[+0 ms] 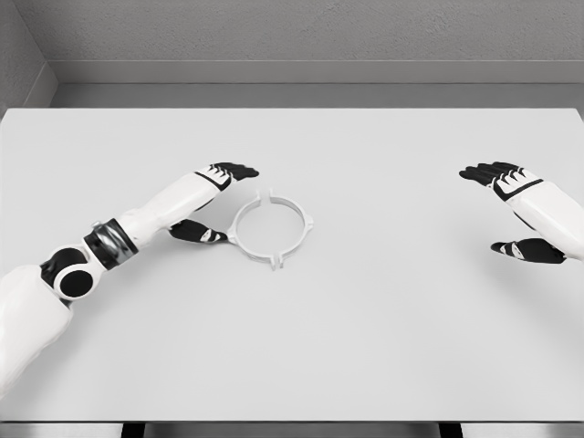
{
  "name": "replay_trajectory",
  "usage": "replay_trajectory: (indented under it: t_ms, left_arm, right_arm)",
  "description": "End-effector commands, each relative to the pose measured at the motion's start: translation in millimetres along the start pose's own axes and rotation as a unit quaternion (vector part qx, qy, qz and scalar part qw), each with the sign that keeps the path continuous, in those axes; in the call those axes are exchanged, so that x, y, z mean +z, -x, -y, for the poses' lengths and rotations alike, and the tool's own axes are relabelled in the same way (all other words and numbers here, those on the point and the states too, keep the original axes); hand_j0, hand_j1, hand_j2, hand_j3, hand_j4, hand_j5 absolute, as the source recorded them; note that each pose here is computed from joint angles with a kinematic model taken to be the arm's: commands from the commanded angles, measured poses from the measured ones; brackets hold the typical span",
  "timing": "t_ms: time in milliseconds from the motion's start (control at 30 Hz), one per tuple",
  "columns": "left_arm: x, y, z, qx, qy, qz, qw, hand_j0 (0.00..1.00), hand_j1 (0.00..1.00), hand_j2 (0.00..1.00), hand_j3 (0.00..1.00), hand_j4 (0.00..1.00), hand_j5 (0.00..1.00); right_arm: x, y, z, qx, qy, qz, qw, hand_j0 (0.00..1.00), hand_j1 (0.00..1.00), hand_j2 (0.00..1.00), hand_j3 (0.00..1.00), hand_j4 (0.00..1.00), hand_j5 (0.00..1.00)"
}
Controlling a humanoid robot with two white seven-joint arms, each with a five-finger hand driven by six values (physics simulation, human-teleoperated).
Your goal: Assemble PVC drainage pipe clamps
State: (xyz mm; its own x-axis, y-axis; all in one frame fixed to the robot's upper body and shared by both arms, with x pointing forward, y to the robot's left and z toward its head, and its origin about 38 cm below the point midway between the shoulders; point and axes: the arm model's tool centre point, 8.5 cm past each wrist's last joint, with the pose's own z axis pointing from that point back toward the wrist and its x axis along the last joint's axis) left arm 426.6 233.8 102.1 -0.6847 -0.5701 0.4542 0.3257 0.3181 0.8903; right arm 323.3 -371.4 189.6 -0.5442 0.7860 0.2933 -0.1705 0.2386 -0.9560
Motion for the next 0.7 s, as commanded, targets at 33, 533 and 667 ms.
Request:
replay_trajectory:
  t_ms: [33,533,667]
  left_arm:
    - [-2.1,-1.6,0.6,0.005,-0.003,0.002,1.0,1.0,1.0,1.0,1.0,1.0,1.0]
    - [-9.5,-8.3,3.9,0.011,-0.008,0.012,0.9998,1.0,1.0,1.0,1.0,1.0,1.0]
    - [-9.6,-8.3,3.9,0.011,-0.008,0.012,0.9998,1.0,1.0,1.0,1.0,1.0,1.0]
  right_arm:
    - [0.0,0.0,0.4,-0.004,0.003,0.001,1.0,1.0,1.0,1.0,1.0,1.0,1.0]
    - [-0.1,-0.4,0.7,-0.003,0.003,0.001,1.0,1.0,1.0,1.0,1.0,1.0,1.0]
    - [-0.1,-0.4,0.7,-0.003,0.003,0.001,1.0,1.0,1.0,1.0,1.0,1.0,1.0]
